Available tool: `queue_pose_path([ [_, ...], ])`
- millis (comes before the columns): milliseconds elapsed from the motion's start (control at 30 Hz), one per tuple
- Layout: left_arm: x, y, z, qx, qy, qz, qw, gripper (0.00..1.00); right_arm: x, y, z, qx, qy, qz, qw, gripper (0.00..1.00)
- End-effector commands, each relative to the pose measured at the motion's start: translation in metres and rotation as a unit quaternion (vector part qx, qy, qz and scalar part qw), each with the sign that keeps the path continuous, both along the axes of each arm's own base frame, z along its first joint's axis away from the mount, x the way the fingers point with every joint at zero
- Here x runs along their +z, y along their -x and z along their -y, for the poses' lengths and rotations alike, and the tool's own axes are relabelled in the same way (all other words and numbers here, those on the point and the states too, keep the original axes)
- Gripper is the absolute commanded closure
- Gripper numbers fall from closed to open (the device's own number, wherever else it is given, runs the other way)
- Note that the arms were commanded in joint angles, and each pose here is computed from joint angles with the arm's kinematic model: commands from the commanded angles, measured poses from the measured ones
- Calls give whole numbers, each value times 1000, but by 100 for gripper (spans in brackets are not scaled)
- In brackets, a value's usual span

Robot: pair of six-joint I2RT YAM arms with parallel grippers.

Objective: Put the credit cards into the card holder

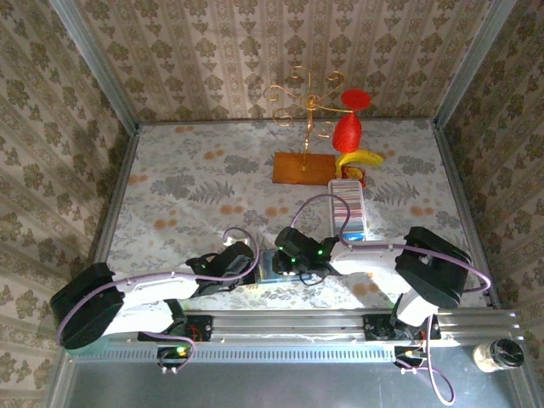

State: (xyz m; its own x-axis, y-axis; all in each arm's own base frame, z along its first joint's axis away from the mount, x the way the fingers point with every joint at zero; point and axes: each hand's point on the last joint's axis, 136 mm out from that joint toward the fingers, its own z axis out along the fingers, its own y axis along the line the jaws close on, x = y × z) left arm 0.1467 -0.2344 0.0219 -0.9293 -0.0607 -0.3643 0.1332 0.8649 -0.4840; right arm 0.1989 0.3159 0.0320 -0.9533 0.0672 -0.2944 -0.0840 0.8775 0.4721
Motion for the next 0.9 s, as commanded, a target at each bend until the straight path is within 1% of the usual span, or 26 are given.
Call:
queue_pose_path([
  [0,-2,2,1,0,6,-7,1000,91,0,0,7,-8,15,6,1000,79],
  [167,-2,3,1,0,6,-8,1000,92,-4,1,3,-5,13,0,1000,79],
  [367,-2,2,2,1,6,-8,1000,93,6,1,-8,6,-20,12,1000,78],
  [433,-2,2,1,1,5,-7,1000,93,8,1,1,-2,-6,16,1000,75],
  [533,-1,1,1,2,6,-6,1000,93,9,4,22,-19,27,19,999,65],
  [767,0,0,3,0,6,-3,1000,91,7,15,57,-43,66,18,997,55],
  [867,0,0,4,-1,5,-4,1000,90,1,17,67,-51,84,17,995,54],
])
